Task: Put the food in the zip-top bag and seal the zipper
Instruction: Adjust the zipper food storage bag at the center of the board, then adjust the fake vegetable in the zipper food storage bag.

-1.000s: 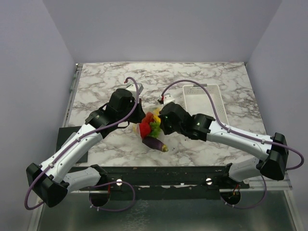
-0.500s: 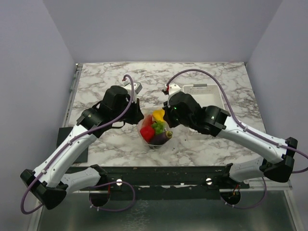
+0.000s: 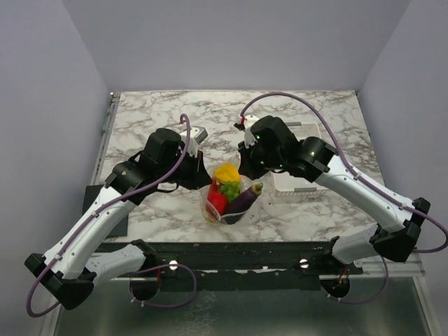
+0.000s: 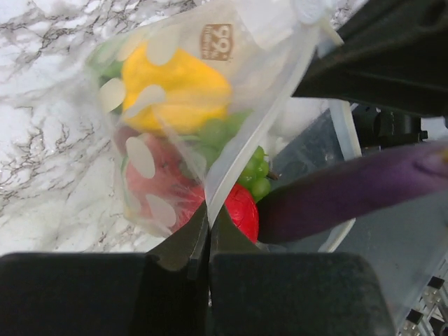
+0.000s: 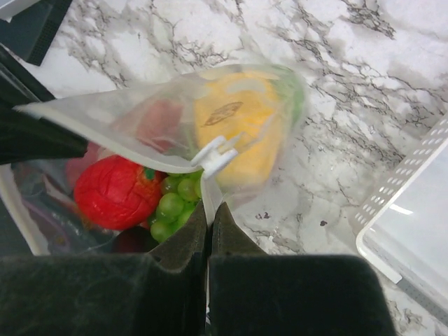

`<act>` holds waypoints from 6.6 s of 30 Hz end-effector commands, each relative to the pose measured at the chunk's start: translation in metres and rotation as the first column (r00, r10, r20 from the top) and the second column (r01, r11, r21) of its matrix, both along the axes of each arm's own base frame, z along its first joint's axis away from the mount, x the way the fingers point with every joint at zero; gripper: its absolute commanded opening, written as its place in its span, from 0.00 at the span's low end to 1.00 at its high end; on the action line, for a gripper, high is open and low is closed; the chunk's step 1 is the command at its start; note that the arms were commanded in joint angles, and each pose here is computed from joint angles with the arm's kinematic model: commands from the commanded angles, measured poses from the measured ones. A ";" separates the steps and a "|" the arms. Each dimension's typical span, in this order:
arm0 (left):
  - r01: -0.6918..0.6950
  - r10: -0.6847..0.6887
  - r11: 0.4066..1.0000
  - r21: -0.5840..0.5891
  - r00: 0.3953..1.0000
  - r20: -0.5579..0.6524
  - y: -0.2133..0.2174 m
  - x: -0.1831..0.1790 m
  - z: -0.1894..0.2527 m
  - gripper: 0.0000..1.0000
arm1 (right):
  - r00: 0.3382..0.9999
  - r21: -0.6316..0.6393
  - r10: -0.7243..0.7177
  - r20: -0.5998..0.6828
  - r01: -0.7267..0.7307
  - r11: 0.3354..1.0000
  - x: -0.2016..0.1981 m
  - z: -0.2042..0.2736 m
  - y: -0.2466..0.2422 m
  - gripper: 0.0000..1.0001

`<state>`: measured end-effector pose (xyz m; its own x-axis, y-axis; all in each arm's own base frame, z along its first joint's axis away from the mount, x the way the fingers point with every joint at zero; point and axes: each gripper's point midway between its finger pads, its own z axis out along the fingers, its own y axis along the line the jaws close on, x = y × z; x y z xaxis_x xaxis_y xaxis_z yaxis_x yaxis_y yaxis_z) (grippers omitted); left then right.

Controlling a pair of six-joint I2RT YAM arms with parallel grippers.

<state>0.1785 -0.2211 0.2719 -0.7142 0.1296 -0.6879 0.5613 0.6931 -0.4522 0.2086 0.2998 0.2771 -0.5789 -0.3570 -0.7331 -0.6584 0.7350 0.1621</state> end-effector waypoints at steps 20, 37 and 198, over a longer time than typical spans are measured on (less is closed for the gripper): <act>-0.056 0.055 0.998 -0.015 0.997 -0.047 -0.007 0.032 -0.040 0.00 | 0.996 0.049 0.026 -0.081 -0.022 0.999 0.060 -0.037 0.008 0.18; -0.061 0.059 0.997 -0.051 0.998 -0.037 -0.008 0.034 -0.029 0.00 | 1.000 0.169 0.006 0.010 -0.008 0.986 0.012 0.017 -0.036 0.52; 0.030 -0.041 0.988 -0.155 0.997 -0.069 -0.027 0.025 -0.009 0.00 | 0.827 -0.048 0.081 0.556 -0.066 0.997 -0.040 0.033 -0.031 0.66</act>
<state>0.2171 -0.2525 0.2443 -0.8084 -0.0375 -0.5874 0.4365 0.6311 -0.6412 0.1763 0.2828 0.3194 -0.0974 -0.2217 -0.9702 -0.6320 0.7668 -0.1118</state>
